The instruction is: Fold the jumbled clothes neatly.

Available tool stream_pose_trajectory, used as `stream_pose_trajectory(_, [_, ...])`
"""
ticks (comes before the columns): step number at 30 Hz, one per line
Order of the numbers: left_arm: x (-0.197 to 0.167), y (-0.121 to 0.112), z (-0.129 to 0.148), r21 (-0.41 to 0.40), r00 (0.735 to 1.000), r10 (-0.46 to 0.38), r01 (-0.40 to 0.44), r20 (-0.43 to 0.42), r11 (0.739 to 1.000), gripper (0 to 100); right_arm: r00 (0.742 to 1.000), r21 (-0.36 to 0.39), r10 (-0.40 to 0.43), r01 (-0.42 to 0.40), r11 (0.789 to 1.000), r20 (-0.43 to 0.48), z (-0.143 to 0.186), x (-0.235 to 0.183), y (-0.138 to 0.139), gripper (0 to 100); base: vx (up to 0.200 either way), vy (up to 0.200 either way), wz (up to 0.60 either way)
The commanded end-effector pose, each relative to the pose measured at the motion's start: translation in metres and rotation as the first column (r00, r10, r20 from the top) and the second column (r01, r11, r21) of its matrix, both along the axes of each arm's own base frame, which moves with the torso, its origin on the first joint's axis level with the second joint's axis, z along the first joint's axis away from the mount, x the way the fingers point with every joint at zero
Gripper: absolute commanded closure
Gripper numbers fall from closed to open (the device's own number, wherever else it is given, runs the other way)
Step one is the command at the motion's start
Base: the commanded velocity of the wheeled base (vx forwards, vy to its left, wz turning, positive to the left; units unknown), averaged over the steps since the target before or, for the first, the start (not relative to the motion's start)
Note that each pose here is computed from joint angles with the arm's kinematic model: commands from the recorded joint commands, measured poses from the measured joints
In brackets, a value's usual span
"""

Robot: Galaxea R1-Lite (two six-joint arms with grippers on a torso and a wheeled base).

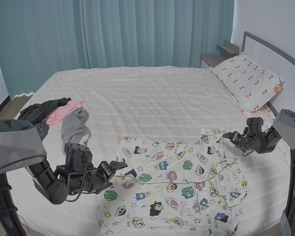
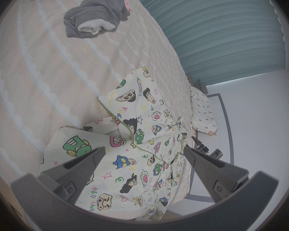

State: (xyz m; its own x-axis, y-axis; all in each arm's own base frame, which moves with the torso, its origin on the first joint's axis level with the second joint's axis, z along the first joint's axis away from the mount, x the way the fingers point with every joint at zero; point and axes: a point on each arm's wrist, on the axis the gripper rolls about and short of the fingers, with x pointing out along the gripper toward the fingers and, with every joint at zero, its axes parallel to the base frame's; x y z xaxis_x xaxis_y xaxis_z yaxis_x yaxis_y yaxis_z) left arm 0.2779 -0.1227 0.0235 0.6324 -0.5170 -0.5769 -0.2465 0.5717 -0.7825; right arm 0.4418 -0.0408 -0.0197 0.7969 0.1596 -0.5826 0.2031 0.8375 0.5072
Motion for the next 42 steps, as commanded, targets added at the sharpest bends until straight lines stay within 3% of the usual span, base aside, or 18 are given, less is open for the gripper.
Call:
stream_pose_trajectory(1, [0.000, 0.000, 0.000, 0.000, 1.000, 0.000, 0.000, -0.001, 1.000, 0, 0.999, -0.009, 0.041, -0.041, 0.999, 0.003, 0.006, -0.011, -0.012, 0, 0.000, 0.000, 0.00])
stream_pose_trajectory(11, [0.000, 0.000, 0.000, 0.000, 1.000, 0.000, 0.000, -0.001, 1.000, 0, 0.986, -0.009, 0.167, -0.167, 0.986, 0.011, -0.006, 0.003, 0.030, 0, 0.000, 0.000, 0.00])
stream_pose_trajectory(21, [0.000, 0.000, -0.001, 0.000, 1.000, 0.000, 0.000, -0.002, 1.000, 0, 0.980, -0.033, 0.198, -0.199, 0.980, -0.010, -0.030, 0.011, 0.039, 0, 0.000, 0.000, 0.00])
stream_pose_trajectory(22, [0.000, 0.000, -0.001, 0.000, 1.000, 0.000, 0.000, -0.002, 1.000, 0, 0.980, -0.033, 0.197, -0.197, 0.980, -0.011, -0.031, 0.011, 0.038, 100, 0.000, 0.000, 0.00])
stream_pose_trajectory(42, [0.000, -0.001, -0.001, 0.000, 1.000, -0.002, 0.002, -0.002, 1.000, 0, 0.993, -0.071, 0.110, -0.107, 0.992, 0.034, -0.019, 0.020, 0.013, 100, 0.000, 0.000, 0.00])
